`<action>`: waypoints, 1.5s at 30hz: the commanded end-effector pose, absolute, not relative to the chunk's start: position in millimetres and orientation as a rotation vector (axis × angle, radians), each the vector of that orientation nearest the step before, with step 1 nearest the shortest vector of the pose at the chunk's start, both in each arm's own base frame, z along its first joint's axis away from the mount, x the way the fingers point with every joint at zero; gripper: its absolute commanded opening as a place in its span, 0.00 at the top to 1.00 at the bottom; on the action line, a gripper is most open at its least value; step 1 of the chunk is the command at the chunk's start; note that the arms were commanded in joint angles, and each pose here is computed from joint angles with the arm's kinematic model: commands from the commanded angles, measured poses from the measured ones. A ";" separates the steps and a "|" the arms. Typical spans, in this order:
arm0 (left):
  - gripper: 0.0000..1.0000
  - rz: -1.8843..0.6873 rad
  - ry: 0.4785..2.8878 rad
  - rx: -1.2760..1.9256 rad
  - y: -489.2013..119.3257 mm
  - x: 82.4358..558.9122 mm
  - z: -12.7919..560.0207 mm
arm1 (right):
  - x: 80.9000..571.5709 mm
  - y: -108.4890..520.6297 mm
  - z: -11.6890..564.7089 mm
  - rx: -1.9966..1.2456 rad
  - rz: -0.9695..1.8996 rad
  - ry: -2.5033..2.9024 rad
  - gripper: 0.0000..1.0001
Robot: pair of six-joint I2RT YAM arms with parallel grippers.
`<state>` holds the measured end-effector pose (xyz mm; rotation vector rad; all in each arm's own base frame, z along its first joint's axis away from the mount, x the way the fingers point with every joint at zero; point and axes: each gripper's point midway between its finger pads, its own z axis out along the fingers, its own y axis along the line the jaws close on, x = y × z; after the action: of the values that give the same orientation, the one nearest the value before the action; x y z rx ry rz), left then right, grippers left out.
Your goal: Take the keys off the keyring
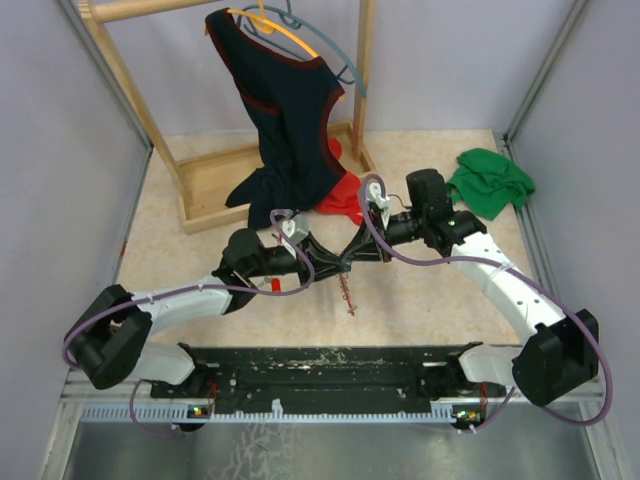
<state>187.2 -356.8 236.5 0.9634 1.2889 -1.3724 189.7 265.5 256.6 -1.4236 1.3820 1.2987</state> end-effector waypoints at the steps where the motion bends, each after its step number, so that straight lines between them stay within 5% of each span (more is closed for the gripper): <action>1: 0.81 -1.340 1.238 0.919 -350.9 189.9 249.9 | 182.4 268.6 265.0 -1.459 1.317 1.313 1.00; 6: 0.54 -1.309 1.238 0.900 -342.3 188.5 241.5 | 182.6 267.3 266.2 -1.465 1.317 1.320 1.00; 13: 0.39 -1.217 1.187 0.900 -321.1 181.9 225.1 | 179.9 255.6 266.5 -1.515 1.275 1.271 1.00; 27: 0.26 -1.135 1.192 0.821 -298.0 182.1 203.4 | 188.4 244.4 263.0 -1.492 1.250 1.283 1.00; 45: 0.35 -1.148 1.066 0.833 -308.6 179.3 214.4 | 191.6 242.8 259.2 -1.486 1.248 1.297 1.00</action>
<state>181.9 -308.5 198.9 0.8355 1.1562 -1.1701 187.6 240.4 239.6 -1.4806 1.3886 1.2512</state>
